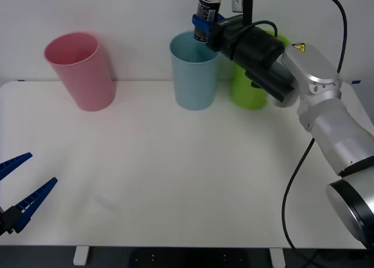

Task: Grasp the object on the table and drop it into the matching bin: aluminum can to the light blue bin, PET bottle to the pink bin.

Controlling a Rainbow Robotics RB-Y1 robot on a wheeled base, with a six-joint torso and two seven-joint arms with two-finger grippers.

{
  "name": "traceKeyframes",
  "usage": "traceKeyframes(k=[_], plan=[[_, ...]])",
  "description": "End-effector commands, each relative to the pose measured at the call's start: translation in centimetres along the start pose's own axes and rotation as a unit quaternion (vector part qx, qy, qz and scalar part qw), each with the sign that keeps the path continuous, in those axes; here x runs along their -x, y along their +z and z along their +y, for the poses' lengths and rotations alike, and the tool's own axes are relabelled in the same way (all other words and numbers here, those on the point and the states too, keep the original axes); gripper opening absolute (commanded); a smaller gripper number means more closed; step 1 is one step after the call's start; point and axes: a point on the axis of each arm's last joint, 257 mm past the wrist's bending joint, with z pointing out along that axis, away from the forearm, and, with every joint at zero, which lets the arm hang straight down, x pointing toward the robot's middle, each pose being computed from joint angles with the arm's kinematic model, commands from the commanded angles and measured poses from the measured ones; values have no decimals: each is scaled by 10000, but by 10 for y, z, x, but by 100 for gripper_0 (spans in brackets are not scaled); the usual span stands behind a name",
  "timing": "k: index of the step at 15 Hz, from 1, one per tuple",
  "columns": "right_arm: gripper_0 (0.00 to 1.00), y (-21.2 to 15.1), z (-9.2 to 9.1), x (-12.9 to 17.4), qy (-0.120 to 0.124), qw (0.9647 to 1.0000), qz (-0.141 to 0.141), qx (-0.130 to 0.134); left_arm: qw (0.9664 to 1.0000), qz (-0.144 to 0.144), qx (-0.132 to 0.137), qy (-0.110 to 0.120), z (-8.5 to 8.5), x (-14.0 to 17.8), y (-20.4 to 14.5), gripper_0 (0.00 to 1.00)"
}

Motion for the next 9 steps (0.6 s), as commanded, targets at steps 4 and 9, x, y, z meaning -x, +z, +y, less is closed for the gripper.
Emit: traceKeyframes(k=[4,9], plan=[[0,31,1,-6,-8,9987,113,-501,10000,0,0,0,0,0,0,100],[0,35,0,-9,-41,9978,141,-643,10000,0,0,0,0,0,0,100]])
